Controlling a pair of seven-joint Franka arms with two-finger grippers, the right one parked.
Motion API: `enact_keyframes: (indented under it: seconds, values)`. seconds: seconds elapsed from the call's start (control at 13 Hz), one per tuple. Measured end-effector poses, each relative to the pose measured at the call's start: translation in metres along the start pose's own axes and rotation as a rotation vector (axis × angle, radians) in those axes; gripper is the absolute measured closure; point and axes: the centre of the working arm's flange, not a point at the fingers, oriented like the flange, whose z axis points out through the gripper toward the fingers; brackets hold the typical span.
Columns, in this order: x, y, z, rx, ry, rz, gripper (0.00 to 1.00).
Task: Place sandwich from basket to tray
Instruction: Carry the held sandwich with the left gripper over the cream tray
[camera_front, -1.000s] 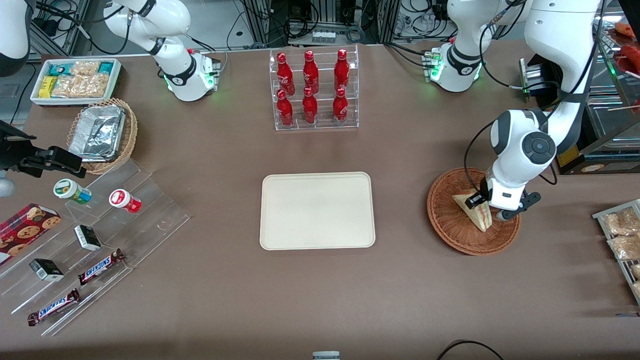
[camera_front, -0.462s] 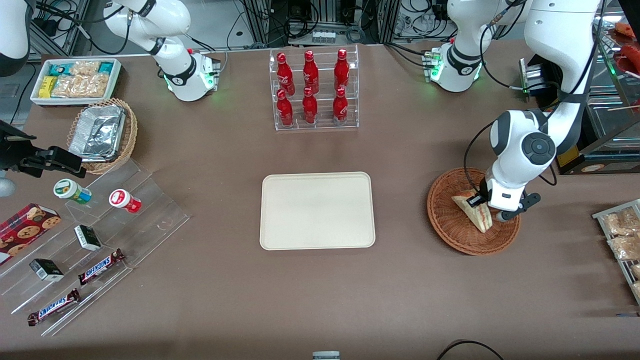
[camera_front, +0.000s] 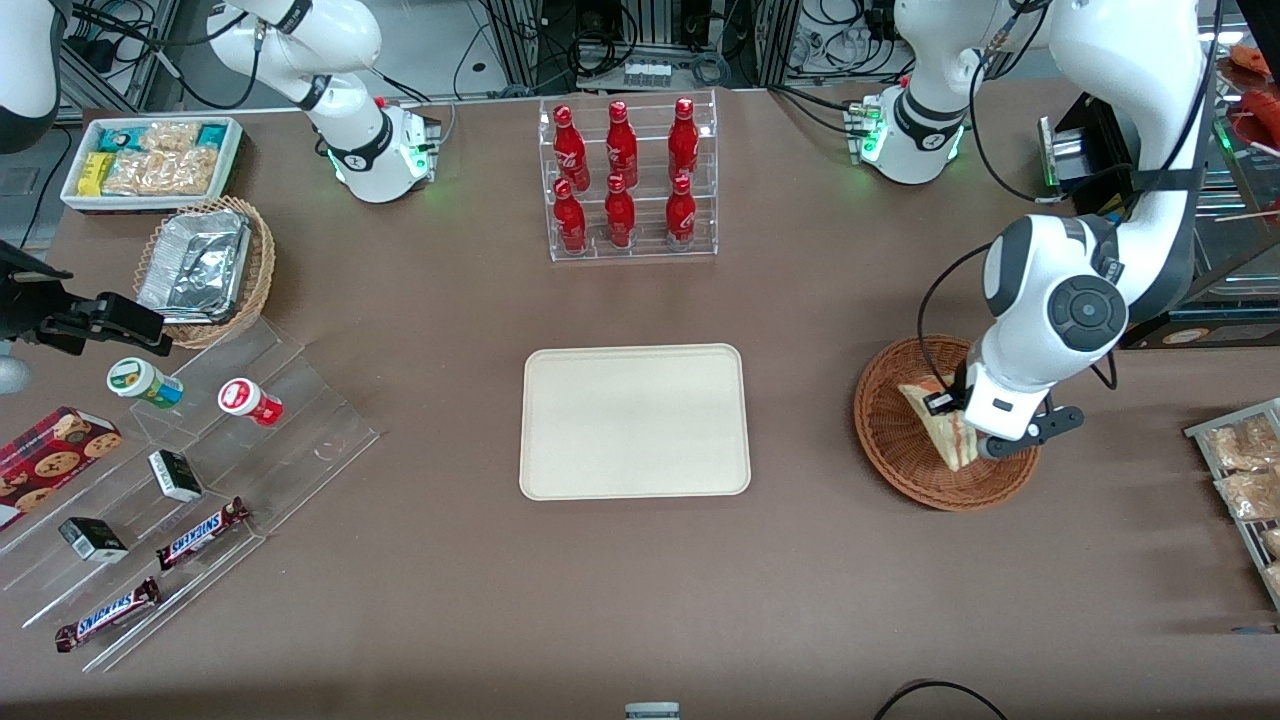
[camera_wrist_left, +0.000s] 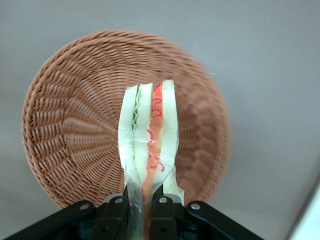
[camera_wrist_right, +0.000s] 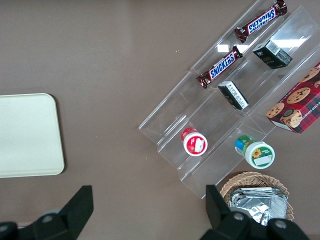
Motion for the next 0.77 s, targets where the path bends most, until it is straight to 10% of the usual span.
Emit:
enact_keyframes:
  seconds: [0.77]
  values:
    - [-0.100,0.222,0.018,-0.022,0.015,0.286,0.85]
